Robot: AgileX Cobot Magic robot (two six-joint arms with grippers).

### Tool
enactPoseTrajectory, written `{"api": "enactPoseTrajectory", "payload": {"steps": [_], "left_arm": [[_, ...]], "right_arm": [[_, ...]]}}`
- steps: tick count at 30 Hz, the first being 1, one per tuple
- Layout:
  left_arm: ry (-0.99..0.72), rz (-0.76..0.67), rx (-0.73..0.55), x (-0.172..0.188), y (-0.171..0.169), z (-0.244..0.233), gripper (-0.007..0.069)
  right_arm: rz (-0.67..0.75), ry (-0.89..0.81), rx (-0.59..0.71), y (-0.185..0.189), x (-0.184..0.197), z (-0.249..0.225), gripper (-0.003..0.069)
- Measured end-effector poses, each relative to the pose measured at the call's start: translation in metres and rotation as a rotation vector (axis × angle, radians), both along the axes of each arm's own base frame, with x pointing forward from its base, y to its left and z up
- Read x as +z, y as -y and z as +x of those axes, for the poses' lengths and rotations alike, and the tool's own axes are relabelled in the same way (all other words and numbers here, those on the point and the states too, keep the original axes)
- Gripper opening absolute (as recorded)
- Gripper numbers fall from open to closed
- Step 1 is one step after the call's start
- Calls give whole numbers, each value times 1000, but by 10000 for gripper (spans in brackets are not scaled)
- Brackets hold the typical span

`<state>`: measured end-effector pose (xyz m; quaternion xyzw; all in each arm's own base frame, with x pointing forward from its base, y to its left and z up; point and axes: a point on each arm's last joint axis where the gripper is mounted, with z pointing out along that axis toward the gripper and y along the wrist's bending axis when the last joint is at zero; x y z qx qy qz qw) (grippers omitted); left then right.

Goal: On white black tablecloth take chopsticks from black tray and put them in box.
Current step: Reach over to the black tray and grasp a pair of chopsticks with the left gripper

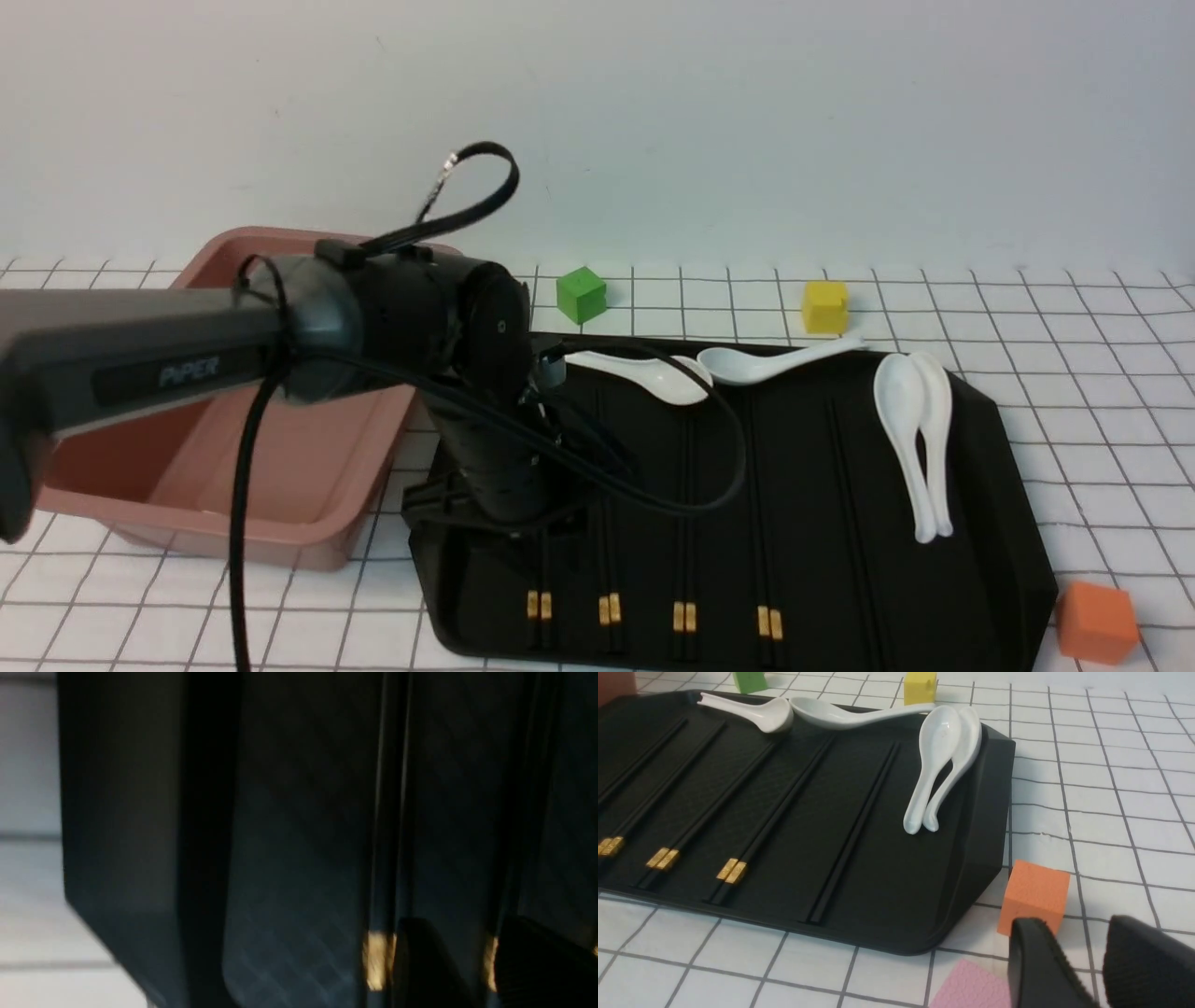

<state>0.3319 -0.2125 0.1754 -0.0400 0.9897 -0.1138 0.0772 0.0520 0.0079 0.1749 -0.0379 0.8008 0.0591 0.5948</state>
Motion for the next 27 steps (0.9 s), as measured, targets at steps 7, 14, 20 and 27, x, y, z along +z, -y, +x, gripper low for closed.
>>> {"api": "enactPoseTrajectory", "payload": {"steps": [7,14,20,27], "left_arm": [[30,25,-14,-19,2,9,266],[23,35,-16,-23,3,11,167],[19,35,-10,-23,3,11,113],[16,26,10,-20,3,10,113]], "right_arm": [[0,0,0,0,0,0,240],[0,0,0,0,0,0,240],[0,0,0,0,0,0,240],[0,0,0,0,0,0,240]]}}
